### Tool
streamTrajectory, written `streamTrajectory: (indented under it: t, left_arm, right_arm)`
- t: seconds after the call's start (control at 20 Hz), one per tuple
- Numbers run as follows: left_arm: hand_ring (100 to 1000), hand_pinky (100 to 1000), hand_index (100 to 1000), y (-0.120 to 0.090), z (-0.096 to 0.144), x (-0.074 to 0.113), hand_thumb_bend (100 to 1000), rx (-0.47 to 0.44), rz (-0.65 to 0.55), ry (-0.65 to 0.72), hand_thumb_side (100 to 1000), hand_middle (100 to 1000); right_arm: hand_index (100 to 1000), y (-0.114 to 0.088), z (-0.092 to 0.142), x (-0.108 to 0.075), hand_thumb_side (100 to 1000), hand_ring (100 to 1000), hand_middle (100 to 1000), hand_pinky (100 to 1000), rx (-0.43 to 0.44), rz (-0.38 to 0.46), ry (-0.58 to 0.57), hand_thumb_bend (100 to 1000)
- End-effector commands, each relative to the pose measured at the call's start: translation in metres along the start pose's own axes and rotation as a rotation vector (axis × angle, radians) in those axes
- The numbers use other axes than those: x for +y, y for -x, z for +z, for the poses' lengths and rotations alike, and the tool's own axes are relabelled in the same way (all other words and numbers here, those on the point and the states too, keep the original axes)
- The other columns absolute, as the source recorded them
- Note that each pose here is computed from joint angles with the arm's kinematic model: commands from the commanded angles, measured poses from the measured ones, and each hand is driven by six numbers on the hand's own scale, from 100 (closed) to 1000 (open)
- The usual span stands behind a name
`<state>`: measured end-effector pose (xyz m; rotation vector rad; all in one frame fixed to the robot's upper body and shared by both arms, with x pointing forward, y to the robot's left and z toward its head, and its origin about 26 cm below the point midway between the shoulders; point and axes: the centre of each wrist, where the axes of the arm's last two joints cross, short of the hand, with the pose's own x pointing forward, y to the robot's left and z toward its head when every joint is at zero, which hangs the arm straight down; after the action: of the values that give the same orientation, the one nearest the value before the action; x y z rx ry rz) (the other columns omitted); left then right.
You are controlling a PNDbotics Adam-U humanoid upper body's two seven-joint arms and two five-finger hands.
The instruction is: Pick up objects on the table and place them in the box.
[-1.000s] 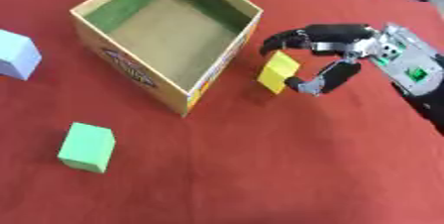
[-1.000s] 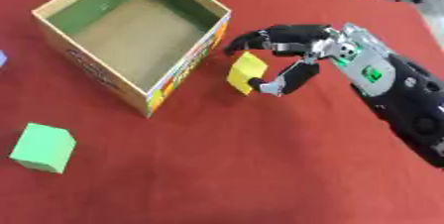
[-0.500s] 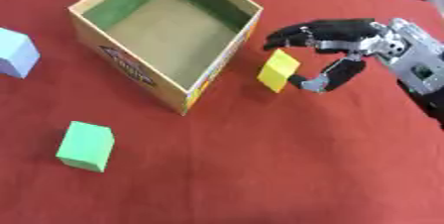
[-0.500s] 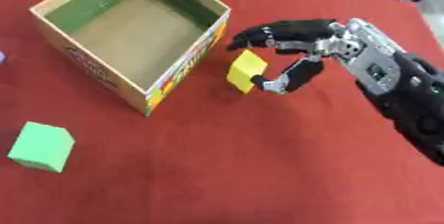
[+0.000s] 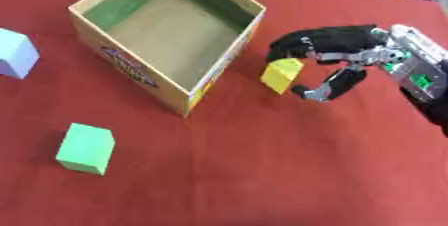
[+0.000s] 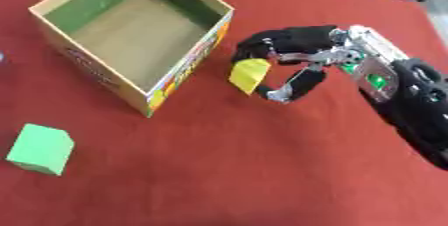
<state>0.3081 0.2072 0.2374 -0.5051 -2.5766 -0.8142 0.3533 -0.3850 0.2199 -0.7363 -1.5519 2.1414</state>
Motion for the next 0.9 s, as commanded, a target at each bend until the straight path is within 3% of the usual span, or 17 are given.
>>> streamTrajectory:
  t: [0.05,0.9]
  left_arm:
    - [860,857,835,-0.005,-0.002,0.002,100,-0.008,-0.017,0.021,570,778]
    - [864,860,835,-0.003,-0.002,-0.002,100,0.004,-0.011,0.042,570,781]
  right_arm:
    - [1000,0.007,0.013,-0.004,569,1000,904,1000,-0.113,0.146,-0.208,100]
    - [1000,0.019,0.015,0.018,511,1000,881,1000,-0.048,0.242,-0.071,100]
